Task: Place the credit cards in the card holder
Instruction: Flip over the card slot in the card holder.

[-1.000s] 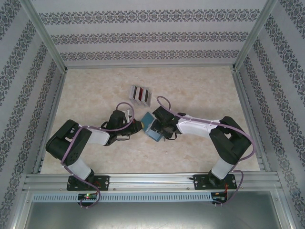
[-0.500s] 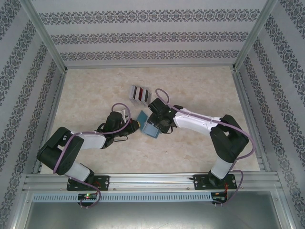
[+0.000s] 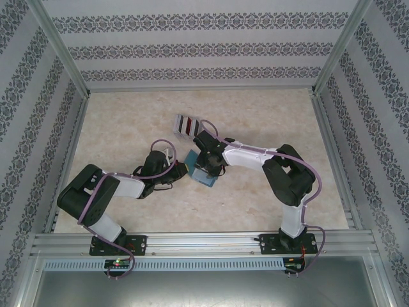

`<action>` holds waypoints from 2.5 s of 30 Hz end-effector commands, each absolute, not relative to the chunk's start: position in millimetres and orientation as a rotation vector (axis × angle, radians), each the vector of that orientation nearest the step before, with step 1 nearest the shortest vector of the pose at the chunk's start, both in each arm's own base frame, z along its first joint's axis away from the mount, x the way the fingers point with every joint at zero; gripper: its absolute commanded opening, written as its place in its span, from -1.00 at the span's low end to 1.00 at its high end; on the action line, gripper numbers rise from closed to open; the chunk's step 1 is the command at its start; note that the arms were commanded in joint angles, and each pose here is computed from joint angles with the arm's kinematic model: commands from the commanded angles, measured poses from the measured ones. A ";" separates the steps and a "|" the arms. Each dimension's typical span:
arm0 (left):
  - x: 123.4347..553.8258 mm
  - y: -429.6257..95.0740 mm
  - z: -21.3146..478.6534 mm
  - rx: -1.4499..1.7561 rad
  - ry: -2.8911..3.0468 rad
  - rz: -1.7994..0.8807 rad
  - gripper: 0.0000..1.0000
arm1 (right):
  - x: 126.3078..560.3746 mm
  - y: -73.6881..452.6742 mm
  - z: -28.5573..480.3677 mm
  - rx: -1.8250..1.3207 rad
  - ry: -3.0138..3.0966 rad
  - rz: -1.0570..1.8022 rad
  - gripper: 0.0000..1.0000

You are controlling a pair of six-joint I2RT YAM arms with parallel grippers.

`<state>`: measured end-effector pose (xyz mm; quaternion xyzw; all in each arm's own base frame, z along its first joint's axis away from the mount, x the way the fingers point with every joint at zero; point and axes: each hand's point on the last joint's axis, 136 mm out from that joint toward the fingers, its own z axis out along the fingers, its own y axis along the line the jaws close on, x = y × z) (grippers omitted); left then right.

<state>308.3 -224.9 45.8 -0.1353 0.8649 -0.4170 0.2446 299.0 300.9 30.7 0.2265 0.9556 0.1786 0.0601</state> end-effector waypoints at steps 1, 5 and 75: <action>306.0 -233.2 50.8 -0.352 2.344 -1.188 -1.00 | 297.3 294.6 25.2 0.670 2.925 0.500 -0.12; 305.9 -232.8 50.1 -0.352 2.351 -1.183 -1.00 | 295.0 294.0 17.2 0.670 2.938 0.505 -0.06; 304.6 -255.4 1.5 -0.110 2.550 -1.152 -0.74 | 342.3 333.1 37.5 0.128 2.673 1.322 0.15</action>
